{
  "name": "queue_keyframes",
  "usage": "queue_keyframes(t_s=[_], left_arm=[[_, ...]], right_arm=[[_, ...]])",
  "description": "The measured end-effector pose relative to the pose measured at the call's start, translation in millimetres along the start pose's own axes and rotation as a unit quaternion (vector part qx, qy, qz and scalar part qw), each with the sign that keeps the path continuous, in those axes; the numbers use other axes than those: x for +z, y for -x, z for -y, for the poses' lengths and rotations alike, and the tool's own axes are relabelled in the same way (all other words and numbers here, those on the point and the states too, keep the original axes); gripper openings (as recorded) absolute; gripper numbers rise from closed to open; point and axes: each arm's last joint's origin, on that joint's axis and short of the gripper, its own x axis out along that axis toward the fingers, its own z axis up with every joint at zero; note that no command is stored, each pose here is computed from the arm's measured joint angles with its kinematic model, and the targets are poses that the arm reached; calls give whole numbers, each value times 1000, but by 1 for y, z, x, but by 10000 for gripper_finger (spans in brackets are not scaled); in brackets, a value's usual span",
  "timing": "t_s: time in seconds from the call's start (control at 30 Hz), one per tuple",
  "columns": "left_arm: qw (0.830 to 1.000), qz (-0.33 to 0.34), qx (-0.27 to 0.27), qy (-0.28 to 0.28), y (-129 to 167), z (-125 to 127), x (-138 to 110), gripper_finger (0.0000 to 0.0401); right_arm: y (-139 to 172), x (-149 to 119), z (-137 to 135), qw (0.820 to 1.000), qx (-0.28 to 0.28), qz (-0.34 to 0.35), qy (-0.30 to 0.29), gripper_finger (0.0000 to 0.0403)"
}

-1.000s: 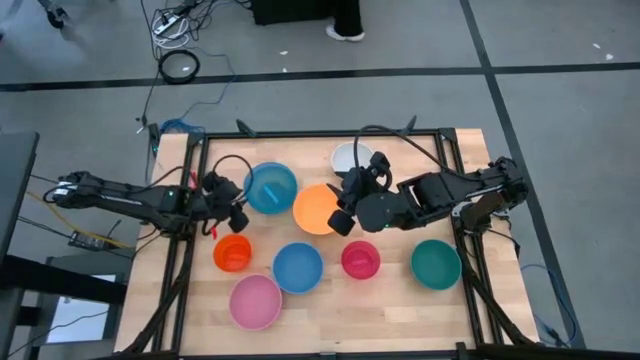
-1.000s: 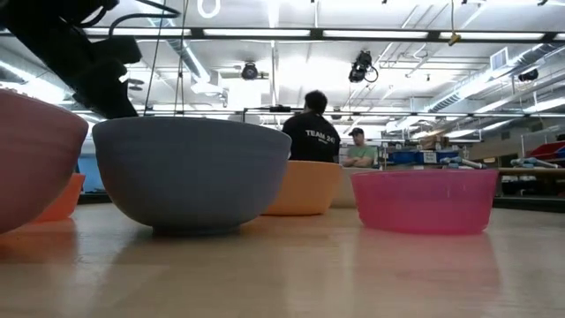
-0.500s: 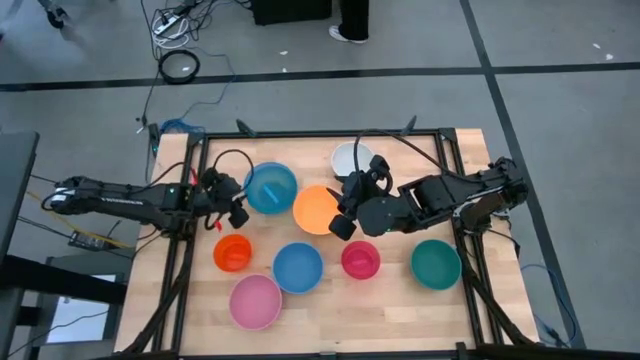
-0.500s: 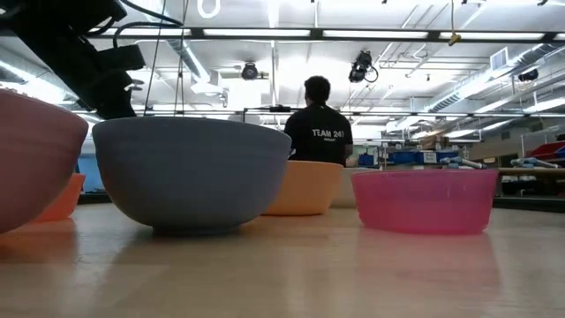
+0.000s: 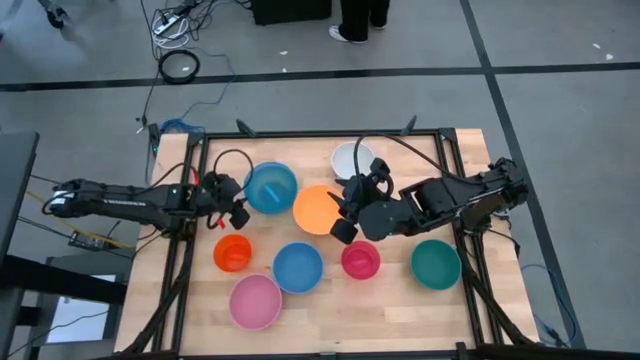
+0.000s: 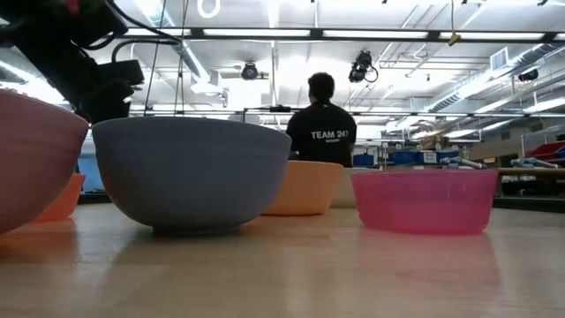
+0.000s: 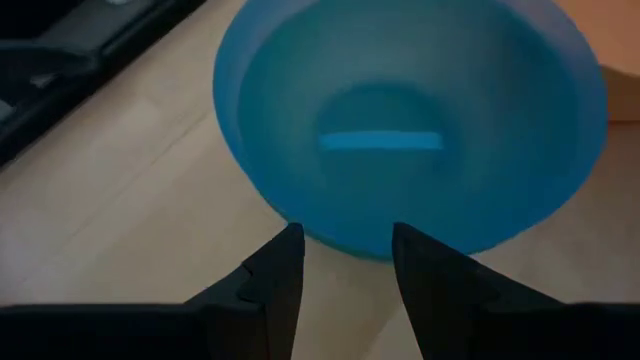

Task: Nest bowls inside each other
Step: Stack the light blue bowl on top of the light green bowl, then stack the yellow bowl on top of the light blue bowl

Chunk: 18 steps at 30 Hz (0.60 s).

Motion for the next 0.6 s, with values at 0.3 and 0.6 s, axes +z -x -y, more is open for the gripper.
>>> queue_keyframes(t_s=[0.3, 0.6], left_arm=[[999, 34, -18, 21, 1, 4, 9, 162], [988, 111, -101, 40, 45, 9, 65, 162]], right_arm=[[1, 0, -1, 1000, 1, 0, -2, 132], [-13, -20, 17, 995, -81, -56, -20, 130]])
